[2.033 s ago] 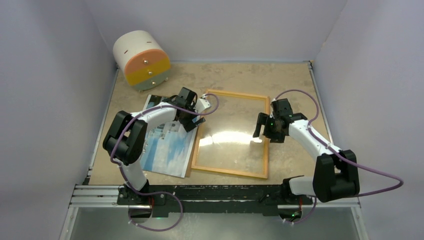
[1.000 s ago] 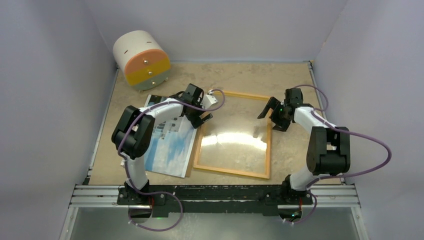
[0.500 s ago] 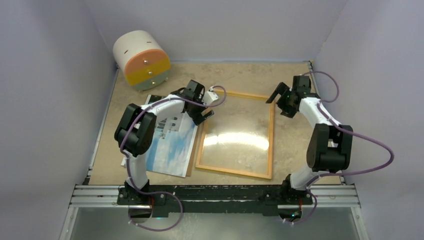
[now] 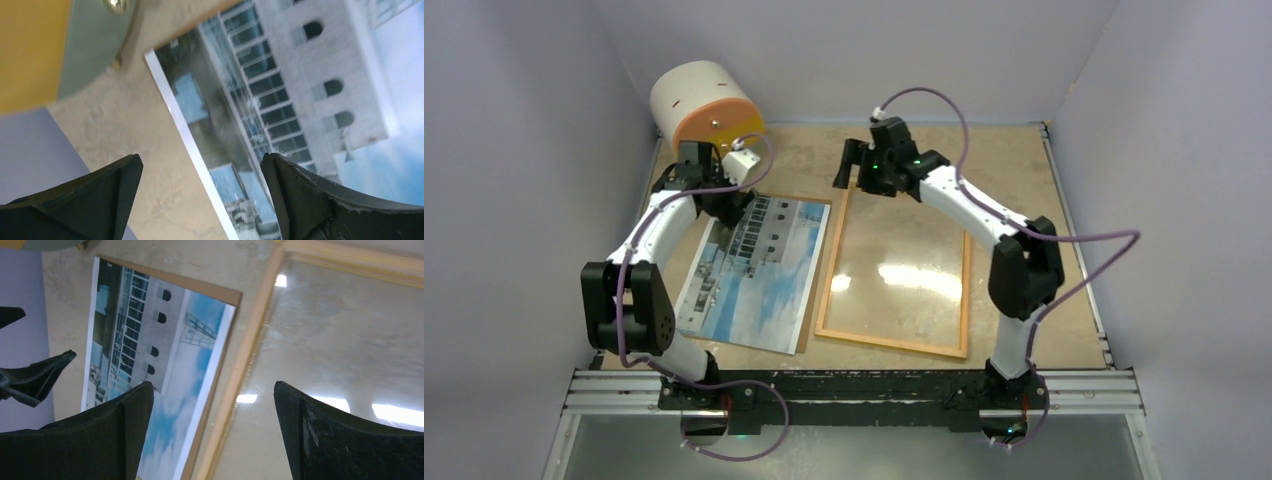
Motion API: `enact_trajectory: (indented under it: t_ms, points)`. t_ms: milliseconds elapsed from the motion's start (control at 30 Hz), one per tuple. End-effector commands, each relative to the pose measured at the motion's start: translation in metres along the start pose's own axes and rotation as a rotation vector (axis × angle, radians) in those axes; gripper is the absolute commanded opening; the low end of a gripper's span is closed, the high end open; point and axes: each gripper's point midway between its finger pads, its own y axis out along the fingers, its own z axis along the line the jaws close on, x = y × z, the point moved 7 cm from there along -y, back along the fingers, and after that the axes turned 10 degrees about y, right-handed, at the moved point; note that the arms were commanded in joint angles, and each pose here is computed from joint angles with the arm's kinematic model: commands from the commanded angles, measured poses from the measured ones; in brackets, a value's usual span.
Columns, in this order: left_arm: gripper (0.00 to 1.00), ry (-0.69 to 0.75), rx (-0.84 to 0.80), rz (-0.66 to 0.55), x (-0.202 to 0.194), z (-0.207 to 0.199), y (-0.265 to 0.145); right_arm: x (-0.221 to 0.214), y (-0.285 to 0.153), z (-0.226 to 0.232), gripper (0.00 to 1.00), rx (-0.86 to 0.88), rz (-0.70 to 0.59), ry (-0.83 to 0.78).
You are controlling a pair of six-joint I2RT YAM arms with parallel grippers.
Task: Put the photo into the frame
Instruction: Move the photo frame to the center of the board, then pick up the photo at the center of the board.
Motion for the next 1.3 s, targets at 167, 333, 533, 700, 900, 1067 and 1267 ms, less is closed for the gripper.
enact_trajectory:
  t_ms: [167,333,533,700,900,1067,1267]
  points:
    - [0.99,0.027,0.040,0.201,-0.099,-0.019,0.014,-0.043,0.076,0.054,0.88,0.081,0.160,0.013]
    - [0.99,0.024,0.069,0.221,-0.111,-0.026,0.020,-0.059,0.104,0.057,0.85,0.033,0.195,0.002]
    - [0.99,0.011,0.054,0.231,-0.120,-0.034,0.031,-0.069,0.127,0.037,0.82,-0.066,0.198,0.002]
    - [0.99,0.001,0.020,0.240,-0.124,-0.041,0.039,-0.075,0.135,0.018,0.79,-0.157,0.179,-0.015]
    - [0.99,0.006,0.000,0.249,-0.129,-0.046,0.042,-0.080,0.147,0.013,0.77,-0.171,0.190,-0.021]
    - [0.99,0.011,-0.003,0.250,-0.130,-0.047,0.042,-0.082,0.160,0.015,0.73,-0.139,0.199,-0.015]
    - [0.99,0.021,-0.011,0.261,-0.134,-0.050,0.043,-0.070,0.158,0.023,0.64,-0.106,0.127,-0.019]
